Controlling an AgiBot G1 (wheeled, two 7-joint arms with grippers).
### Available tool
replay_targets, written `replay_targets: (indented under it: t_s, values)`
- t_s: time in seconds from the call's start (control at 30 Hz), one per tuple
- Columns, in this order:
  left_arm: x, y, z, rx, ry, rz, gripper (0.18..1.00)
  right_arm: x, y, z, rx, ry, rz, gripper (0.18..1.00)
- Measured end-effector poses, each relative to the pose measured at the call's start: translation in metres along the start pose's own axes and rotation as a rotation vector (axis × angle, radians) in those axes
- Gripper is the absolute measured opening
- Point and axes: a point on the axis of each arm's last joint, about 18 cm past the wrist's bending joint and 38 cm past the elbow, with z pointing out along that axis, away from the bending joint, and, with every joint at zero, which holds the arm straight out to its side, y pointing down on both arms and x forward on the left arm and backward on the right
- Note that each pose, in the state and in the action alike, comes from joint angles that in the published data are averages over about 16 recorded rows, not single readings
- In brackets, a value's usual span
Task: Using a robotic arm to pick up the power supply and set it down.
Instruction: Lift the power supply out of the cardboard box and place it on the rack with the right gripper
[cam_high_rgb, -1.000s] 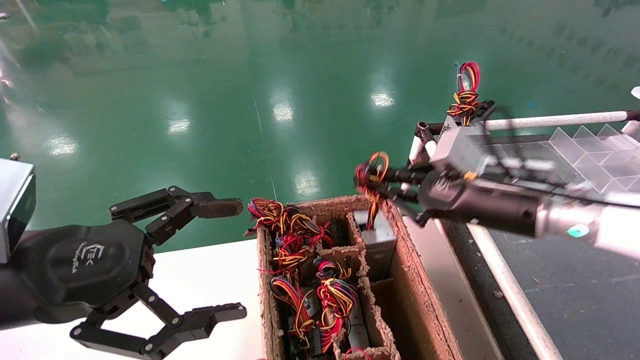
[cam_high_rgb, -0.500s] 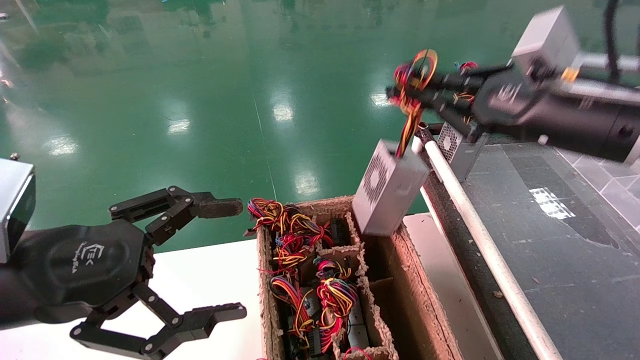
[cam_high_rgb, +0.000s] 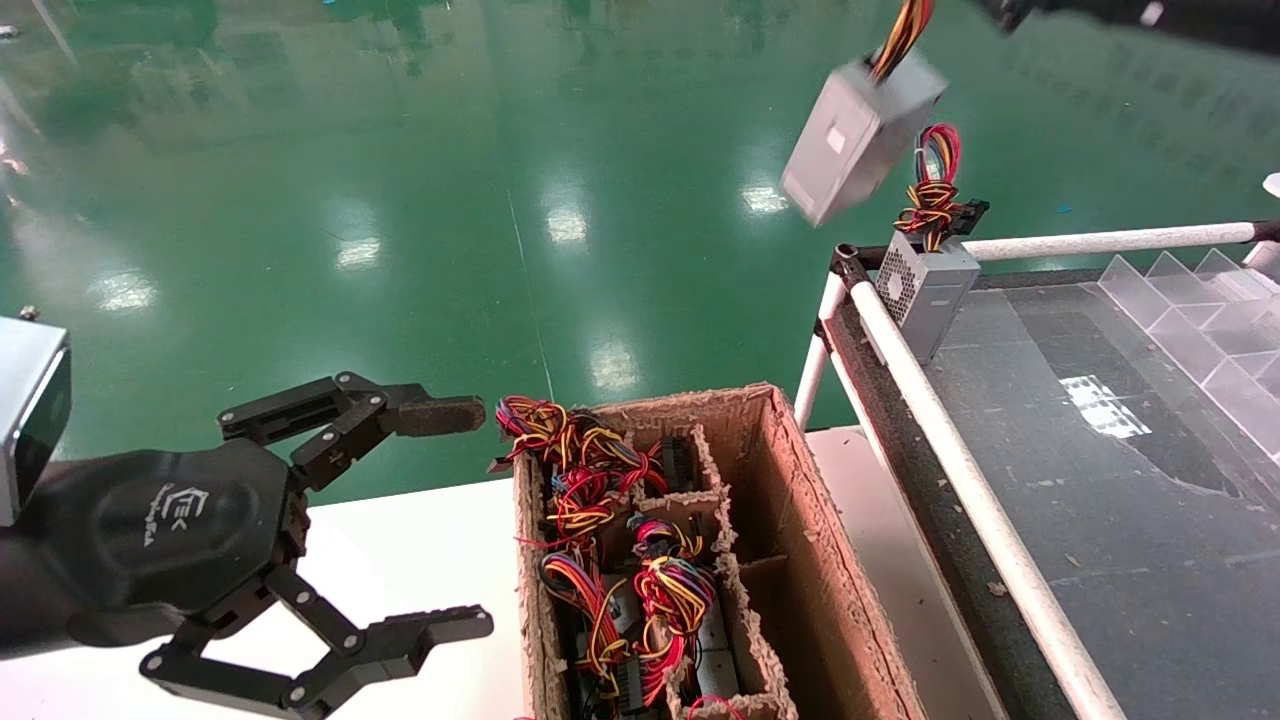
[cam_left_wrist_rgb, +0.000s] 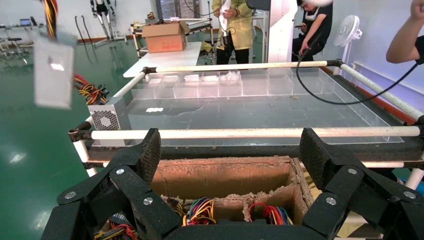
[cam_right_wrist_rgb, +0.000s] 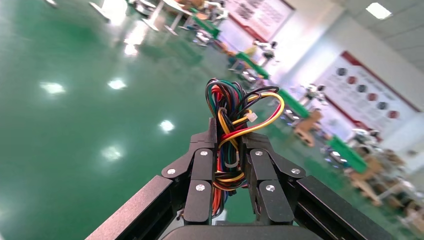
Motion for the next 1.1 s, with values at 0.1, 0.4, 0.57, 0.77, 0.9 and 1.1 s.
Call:
replay_targets:
  t_s: [0.1, 0.4, 0.57, 0.77, 0.9, 1.1]
  values:
    - [0.000, 0.000, 0.000, 0.000, 0.000, 0.000, 1.001, 0.020, -0.003, -0.004, -0.016, 0.046, -0.022, 0.266]
    - [0.000, 0.000, 0.000, 0.000, 0.000, 0.000, 1.001, 0.064, 0.006, -0.045, -0.078, 0.158, -0.038, 0.266]
    - [0.000, 0.000, 0.000, 0.000, 0.000, 0.000, 1.001, 0.076, 0.023, -0.079, -0.118, 0.193, -0.036, 0.266]
    - [0.000, 0.000, 0.000, 0.000, 0.000, 0.000, 1.001, 0.076, 0.051, -0.116, -0.187, 0.202, -0.037, 0.266]
    - [0.000, 0.000, 0.000, 0.000, 0.000, 0.000, 1.001, 0.069, 0.073, -0.134, -0.239, 0.192, -0.025, 0.266]
    - [0.000, 0.000, 0.000, 0.000, 0.000, 0.000, 1.001, 0.053, 0.102, -0.145, -0.302, 0.162, 0.011, 0.266]
